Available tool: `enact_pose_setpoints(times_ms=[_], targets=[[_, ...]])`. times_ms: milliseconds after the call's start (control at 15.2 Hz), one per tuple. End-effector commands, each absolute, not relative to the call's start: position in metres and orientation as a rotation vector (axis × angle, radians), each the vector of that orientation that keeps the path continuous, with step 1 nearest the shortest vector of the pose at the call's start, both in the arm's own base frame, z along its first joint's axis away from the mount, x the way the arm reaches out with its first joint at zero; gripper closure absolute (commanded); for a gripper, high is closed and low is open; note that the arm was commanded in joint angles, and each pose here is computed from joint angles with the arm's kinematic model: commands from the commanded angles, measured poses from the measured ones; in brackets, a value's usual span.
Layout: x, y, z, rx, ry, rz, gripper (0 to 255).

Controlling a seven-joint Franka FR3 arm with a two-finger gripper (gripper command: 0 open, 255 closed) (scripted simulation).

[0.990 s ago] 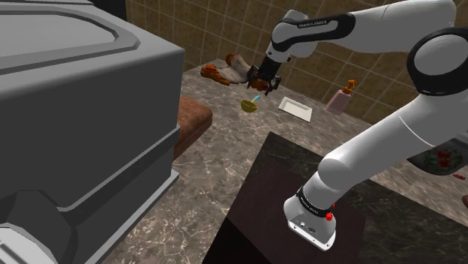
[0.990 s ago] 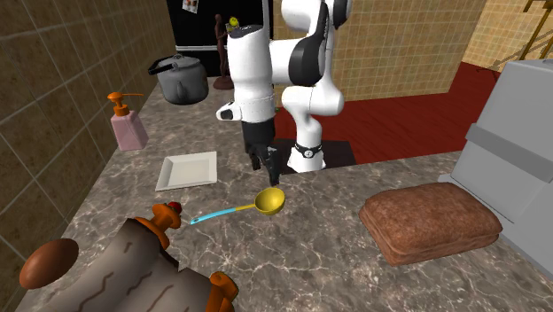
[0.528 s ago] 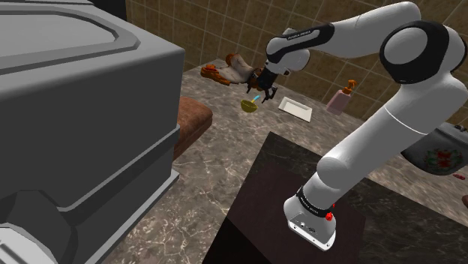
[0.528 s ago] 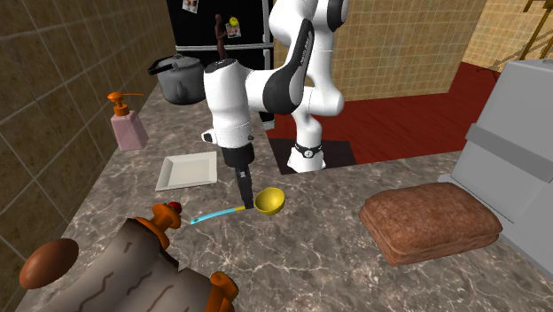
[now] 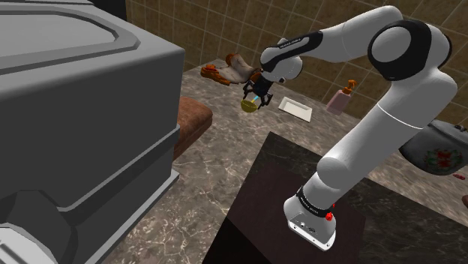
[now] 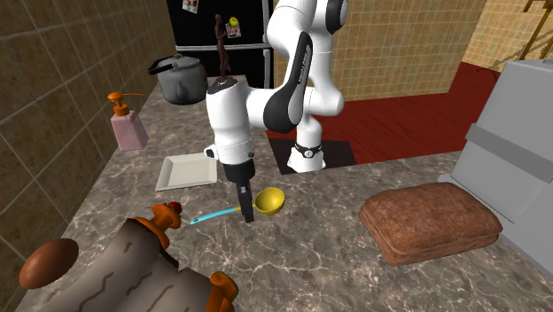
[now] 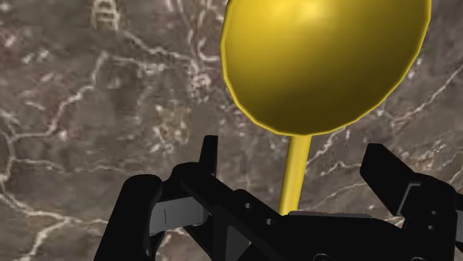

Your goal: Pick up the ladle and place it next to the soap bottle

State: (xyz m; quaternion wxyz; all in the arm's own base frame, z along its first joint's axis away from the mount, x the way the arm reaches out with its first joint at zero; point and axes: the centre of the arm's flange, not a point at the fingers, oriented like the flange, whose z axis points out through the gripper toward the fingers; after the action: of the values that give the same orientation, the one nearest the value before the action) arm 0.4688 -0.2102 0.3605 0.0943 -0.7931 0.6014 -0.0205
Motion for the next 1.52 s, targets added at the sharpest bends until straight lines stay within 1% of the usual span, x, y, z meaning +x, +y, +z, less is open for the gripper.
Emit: enact_pose_setpoints(times_ms=[0, 330, 396, 990, 1452], targets=[[0.469, -0.21, 0.359, -2.352, 1.784, -0.062, 0], [0.469, -0.21, 0.359, -2.352, 1.784, -0.062, 0], [0.469, -0.21, 0.359, -2.352, 1.784, -0.062, 255], [0.469, -0.21, 0.359, -2.352, 1.784, -0.062, 255], [0.469, -0.21, 0.396, -2.352, 1.784, -0.062, 255]])
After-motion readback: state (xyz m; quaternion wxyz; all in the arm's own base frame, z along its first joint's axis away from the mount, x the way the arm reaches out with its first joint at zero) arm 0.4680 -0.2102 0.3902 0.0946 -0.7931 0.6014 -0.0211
